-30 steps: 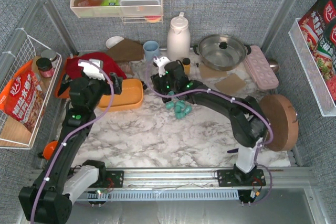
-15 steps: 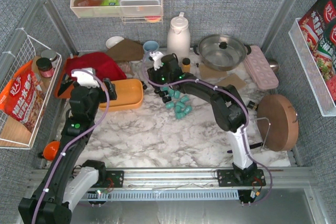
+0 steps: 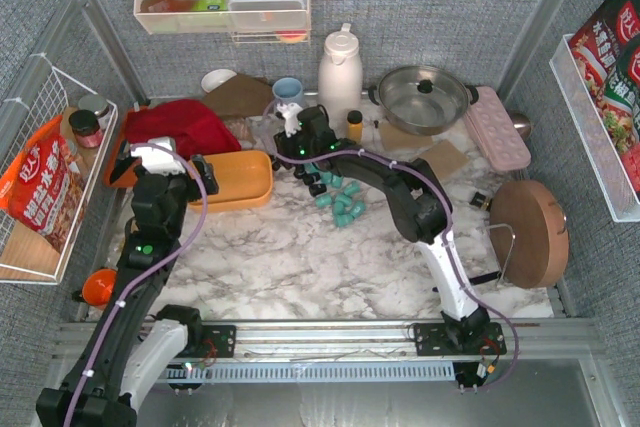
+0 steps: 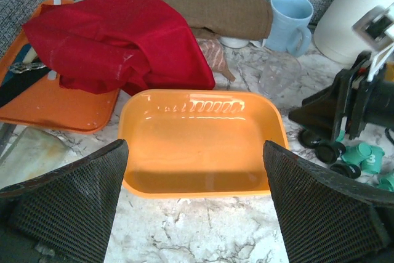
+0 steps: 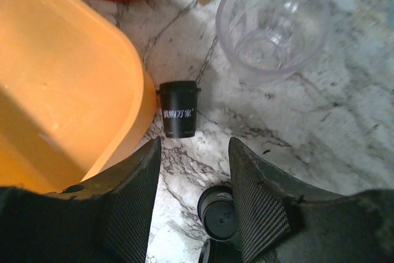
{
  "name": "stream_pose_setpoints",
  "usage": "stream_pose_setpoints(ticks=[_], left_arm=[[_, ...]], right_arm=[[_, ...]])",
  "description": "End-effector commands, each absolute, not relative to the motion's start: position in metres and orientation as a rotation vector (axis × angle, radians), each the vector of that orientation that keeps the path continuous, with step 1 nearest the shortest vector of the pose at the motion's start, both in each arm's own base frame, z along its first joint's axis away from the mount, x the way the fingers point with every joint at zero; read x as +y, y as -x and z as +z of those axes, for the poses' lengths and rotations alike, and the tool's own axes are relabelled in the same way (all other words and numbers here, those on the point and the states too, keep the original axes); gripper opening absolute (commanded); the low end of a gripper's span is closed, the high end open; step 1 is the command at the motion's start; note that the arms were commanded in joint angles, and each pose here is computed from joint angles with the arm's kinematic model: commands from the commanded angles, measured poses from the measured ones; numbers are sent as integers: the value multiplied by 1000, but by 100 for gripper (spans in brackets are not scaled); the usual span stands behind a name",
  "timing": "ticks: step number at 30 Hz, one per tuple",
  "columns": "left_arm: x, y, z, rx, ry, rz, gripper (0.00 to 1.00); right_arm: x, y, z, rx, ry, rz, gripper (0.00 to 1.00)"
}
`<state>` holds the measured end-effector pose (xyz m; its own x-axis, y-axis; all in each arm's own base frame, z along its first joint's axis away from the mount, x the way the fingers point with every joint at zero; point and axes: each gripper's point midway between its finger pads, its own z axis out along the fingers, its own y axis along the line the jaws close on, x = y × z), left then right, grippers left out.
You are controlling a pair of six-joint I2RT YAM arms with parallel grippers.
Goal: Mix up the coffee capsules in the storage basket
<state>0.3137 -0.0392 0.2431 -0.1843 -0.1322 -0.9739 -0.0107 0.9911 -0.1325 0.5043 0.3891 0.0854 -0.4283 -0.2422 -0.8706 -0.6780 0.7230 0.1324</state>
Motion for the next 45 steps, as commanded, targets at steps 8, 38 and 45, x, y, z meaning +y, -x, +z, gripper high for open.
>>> stream_pose_setpoints(ticks=[8,38,45], left_arm=[[-36,-315,254,1707,129,-105,99],[-56,-314,268,1704,134,-249,99],[-78,-338,262,1789,244,-321,99]], right_arm=[[411,-493,66,2093,735,642,59],[418,-498,100,2086,548,659,60],[381,-478,176,1964,484,605,63]])
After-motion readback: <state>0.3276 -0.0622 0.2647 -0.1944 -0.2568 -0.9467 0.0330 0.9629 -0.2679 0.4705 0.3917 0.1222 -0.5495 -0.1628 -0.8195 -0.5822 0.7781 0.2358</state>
